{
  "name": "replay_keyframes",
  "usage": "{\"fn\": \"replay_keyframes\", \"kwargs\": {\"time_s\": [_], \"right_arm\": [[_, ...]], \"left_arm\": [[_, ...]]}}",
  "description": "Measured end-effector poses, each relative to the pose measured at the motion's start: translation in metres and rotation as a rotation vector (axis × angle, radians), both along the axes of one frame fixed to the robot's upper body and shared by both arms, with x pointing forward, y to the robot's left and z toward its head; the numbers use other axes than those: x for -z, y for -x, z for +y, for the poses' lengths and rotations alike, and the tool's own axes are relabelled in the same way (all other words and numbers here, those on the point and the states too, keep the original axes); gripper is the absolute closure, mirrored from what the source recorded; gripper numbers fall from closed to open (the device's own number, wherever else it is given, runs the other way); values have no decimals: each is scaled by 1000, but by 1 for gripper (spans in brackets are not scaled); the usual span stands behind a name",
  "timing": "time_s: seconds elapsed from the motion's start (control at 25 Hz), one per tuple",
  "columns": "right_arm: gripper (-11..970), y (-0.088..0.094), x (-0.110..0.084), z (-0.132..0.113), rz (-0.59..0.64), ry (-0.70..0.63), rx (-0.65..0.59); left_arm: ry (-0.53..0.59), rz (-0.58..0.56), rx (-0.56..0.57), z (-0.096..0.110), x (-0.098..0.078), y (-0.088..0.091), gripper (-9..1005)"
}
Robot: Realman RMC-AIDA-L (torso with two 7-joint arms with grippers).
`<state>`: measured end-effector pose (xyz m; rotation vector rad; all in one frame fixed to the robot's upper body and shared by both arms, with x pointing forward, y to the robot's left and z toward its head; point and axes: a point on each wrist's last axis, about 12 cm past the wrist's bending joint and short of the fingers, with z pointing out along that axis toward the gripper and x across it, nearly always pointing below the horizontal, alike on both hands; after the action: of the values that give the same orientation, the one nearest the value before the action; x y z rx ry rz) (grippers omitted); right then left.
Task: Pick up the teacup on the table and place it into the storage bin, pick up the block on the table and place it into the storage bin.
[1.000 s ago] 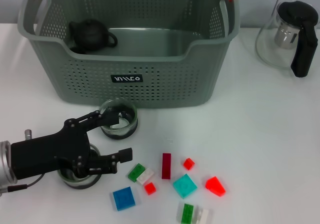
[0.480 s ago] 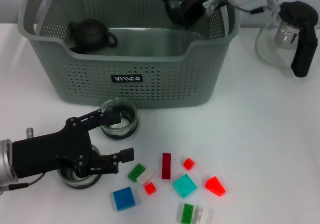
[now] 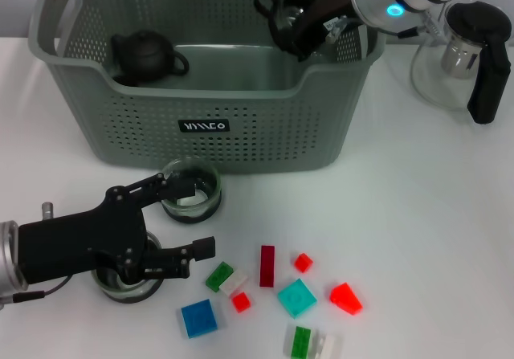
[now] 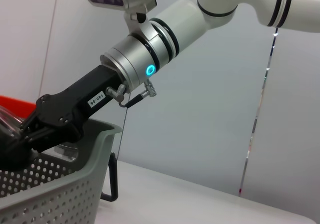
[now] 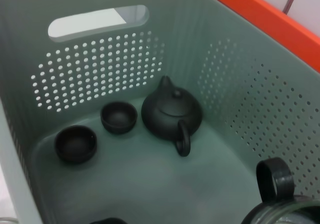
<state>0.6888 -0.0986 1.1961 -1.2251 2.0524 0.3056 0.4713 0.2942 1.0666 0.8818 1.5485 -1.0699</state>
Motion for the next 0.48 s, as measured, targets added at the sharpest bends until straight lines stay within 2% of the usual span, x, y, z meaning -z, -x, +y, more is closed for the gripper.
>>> {"fn": "replay_keyframes", "kwargs": {"time_s": [0.48], "right_arm": [[877, 1, 3, 2, 4, 26, -3]], "left_arm": [[-3, -8, 0, 0, 0, 1, 123]]}}
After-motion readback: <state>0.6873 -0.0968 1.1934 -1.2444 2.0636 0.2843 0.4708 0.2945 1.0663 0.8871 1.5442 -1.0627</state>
